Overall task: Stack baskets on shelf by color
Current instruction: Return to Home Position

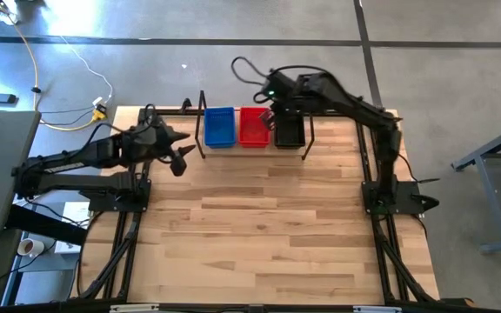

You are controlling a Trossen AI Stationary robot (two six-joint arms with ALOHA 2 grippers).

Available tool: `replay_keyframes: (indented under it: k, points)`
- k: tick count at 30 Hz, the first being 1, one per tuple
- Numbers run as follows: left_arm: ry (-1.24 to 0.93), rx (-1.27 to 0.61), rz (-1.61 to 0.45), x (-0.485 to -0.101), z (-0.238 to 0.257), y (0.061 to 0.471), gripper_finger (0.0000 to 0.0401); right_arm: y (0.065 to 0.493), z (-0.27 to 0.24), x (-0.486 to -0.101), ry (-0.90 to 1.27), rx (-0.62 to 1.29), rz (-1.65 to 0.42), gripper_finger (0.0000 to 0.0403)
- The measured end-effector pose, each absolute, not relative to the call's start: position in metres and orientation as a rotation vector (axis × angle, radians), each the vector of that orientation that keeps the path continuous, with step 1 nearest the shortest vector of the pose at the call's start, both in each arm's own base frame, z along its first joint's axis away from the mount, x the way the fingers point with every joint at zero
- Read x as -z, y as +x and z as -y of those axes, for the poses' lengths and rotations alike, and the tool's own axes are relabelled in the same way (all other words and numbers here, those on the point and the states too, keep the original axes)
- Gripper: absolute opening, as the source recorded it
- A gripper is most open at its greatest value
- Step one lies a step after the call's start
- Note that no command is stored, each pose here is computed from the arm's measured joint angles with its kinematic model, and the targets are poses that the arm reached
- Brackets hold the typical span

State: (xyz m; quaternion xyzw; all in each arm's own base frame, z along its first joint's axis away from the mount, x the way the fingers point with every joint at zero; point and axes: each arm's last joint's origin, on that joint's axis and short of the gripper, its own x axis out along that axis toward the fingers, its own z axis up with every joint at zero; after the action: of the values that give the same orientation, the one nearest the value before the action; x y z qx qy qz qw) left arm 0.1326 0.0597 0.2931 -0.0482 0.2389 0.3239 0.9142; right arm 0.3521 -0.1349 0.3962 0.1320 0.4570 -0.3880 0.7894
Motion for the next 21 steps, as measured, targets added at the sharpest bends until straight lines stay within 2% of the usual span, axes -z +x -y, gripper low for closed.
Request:
replay_keyframes:
  k: [9, 21]
  points:
    - [-0.096, -0.668, -0.379, -0.255, -0.053, 0.114, 0.0188, 0.294, 0.11, -0.435, 0.309, 0.938, -0.818, 0.0089]
    - [-0.099, -0.612, -0.247, -0.22, -0.042, 0.092, 0.0188, 0.221, 0.062, -0.423, 0.356, 0.889, -0.498, 0.0089]
